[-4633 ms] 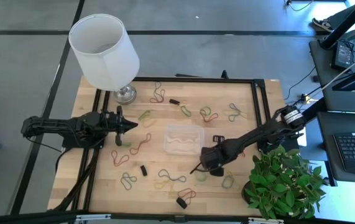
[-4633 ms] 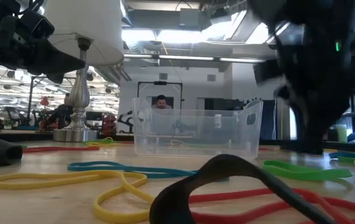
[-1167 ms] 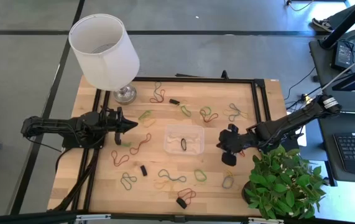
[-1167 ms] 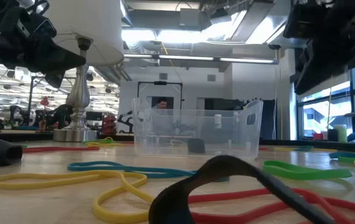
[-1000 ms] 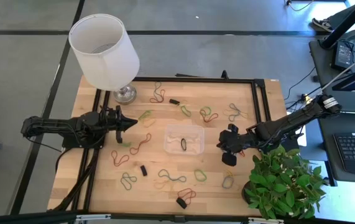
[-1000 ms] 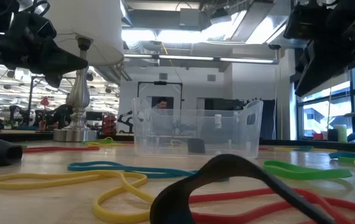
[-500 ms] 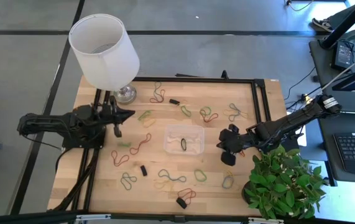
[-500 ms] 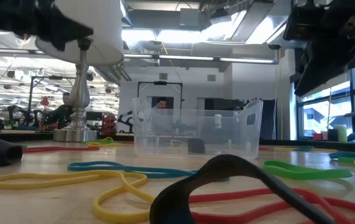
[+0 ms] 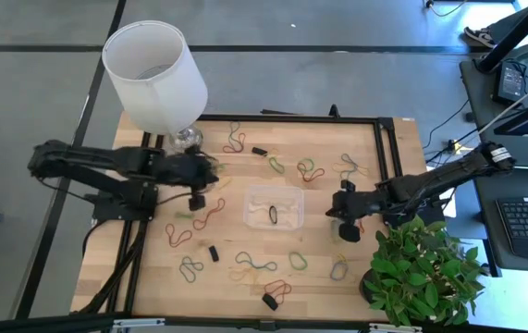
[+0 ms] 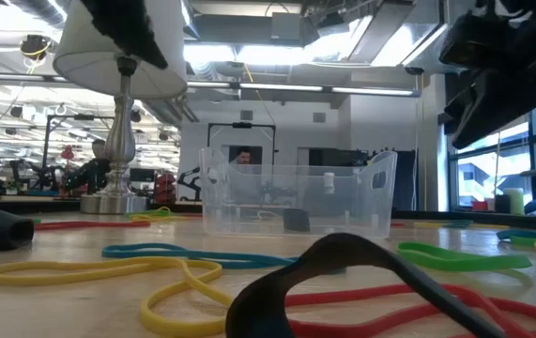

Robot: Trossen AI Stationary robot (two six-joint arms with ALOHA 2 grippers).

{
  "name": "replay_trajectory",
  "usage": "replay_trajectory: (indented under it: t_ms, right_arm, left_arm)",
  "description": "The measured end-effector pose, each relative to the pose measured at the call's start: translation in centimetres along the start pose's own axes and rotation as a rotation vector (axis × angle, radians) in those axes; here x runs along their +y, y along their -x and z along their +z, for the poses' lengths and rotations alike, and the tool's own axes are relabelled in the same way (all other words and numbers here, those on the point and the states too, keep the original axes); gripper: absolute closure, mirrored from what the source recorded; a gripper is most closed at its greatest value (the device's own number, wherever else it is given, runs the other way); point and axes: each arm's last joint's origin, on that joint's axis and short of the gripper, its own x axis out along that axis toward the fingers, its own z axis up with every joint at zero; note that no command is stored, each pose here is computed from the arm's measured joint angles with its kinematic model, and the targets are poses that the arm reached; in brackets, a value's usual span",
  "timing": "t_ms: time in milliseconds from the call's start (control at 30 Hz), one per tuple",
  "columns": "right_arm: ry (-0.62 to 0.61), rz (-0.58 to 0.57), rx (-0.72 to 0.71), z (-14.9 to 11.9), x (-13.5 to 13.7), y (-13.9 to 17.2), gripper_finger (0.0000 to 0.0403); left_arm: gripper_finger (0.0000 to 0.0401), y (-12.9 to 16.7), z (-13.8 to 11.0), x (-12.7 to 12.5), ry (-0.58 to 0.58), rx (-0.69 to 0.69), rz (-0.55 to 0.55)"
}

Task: Pick and place rubber bands into bin
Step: Put the red rubber band into the transparent bin

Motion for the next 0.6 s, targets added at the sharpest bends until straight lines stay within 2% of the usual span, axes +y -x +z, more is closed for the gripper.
replay_trajectory:
  t_ms: [200, 400, 500, 600]
  right_arm:
    - [-0.001, 0.026, -0.068, -1.6, -0.9, 1.2, 0.0402]
    - [-0.01, 0.052, -0.13, -2.0, -1.2, 2.0, 0.0402]
    - [0.015, 0.075, -0.143, -1.9, -1.2, 2.3, 0.0402]
    - [0.042, 0.08, -0.148, -1.9, -1.2, 2.5, 0.0402]
  left_arm:
    - [0.0398, -4.2, 0.8, -1.7, 0.134, 0.264, 0.059]
    - [0.0397, -8.0, -0.2, -3.3, 0.346, 0.477, -0.003]
    - [0.0391, -9.5, -0.9, -4.4, 0.374, 0.557, -0.011]
    - [0.0369, -10.8, -1.7, -5.6, 0.339, 0.616, 0.002]
